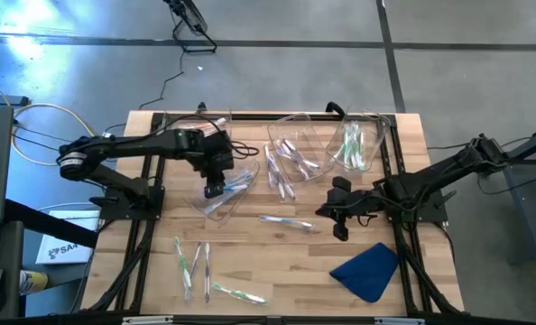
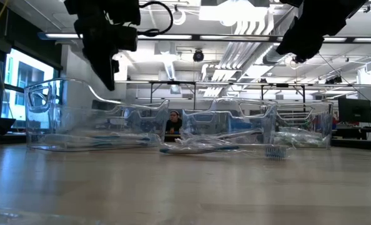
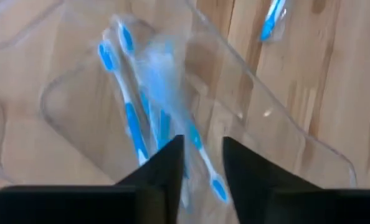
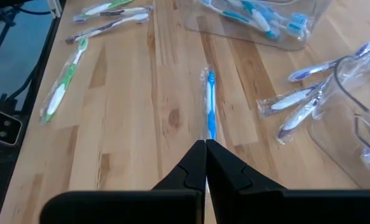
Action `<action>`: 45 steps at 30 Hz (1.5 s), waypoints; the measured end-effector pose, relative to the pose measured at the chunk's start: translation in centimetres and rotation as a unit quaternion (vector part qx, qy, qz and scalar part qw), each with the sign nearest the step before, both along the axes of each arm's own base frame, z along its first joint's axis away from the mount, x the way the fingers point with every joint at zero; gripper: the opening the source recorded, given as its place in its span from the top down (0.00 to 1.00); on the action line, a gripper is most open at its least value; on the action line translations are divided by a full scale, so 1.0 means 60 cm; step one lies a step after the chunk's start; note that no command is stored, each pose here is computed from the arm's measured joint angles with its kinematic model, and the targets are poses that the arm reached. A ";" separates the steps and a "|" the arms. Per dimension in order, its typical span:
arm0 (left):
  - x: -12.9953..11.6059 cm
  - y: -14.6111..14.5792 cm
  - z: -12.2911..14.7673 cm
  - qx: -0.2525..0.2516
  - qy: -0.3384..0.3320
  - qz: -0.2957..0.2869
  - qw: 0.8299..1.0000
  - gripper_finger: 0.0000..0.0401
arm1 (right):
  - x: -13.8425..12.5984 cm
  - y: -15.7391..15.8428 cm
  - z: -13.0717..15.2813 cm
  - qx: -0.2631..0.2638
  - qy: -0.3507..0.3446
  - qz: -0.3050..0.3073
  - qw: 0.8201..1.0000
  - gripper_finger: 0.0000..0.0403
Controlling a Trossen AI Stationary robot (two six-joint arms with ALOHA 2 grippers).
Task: Pick & Place Toothbrushes
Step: Put the blue toothbrush into the bottom transparent bin
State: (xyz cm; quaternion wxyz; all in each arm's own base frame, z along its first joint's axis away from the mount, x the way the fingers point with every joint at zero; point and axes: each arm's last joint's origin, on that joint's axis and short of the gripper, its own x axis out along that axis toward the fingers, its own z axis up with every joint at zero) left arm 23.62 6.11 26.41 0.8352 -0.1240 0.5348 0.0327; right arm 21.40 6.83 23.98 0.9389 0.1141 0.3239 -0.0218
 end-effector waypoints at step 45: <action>-0.070 -0.098 0.093 0.353 -0.303 -0.125 0.877 0.51 | 0.013 0.003 -0.005 0.021 -0.013 -0.036 0.999 1.00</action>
